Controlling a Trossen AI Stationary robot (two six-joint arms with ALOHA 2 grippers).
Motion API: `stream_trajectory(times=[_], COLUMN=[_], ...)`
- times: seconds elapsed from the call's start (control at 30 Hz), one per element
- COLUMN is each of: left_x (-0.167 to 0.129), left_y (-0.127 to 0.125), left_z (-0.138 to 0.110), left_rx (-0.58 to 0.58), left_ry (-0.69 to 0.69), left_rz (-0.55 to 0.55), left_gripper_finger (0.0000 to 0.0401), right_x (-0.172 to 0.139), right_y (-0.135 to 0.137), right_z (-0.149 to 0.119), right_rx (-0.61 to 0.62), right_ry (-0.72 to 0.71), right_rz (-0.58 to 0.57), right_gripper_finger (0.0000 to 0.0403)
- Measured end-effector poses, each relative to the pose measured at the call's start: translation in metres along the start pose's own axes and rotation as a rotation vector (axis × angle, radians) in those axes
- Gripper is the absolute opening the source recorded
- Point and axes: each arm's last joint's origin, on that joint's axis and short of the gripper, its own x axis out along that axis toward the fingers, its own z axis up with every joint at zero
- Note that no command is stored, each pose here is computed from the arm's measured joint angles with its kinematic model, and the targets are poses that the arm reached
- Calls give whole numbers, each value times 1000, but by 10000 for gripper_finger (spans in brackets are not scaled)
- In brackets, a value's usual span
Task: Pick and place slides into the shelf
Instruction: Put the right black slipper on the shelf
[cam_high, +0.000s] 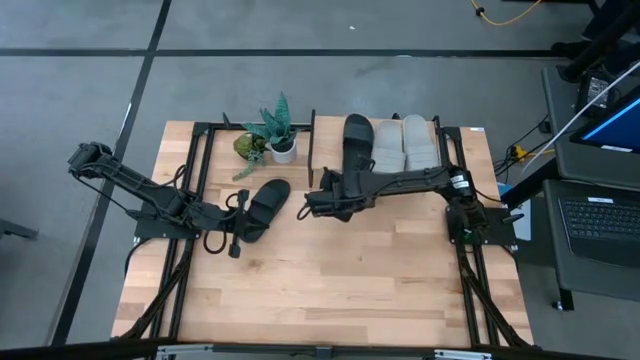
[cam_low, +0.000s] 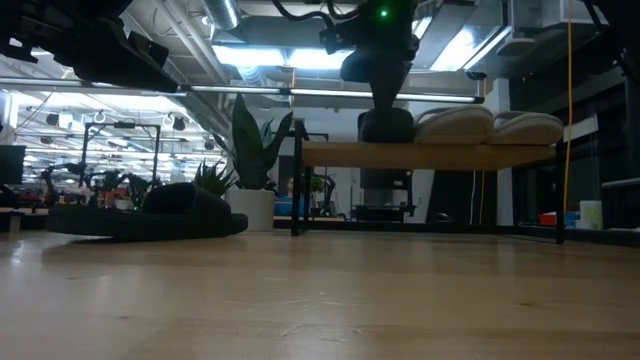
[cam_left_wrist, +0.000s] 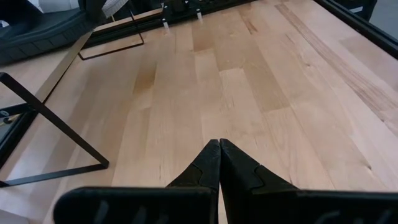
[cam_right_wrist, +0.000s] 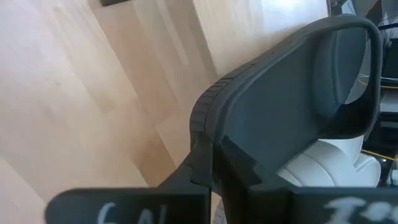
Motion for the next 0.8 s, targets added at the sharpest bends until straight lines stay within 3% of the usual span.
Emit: stream_trajectory(times=[0.8], left_x=[0], left_y=[0], left_z=[-1], left_rx=[4], left_ry=[8], left_rz=[0], left_gripper_finger=[0], right_x=[16], right_y=[-18], right_z=[8], right_rx=[-28], right_ry=[40], right_rz=[-8], right_gripper_finger=[12])
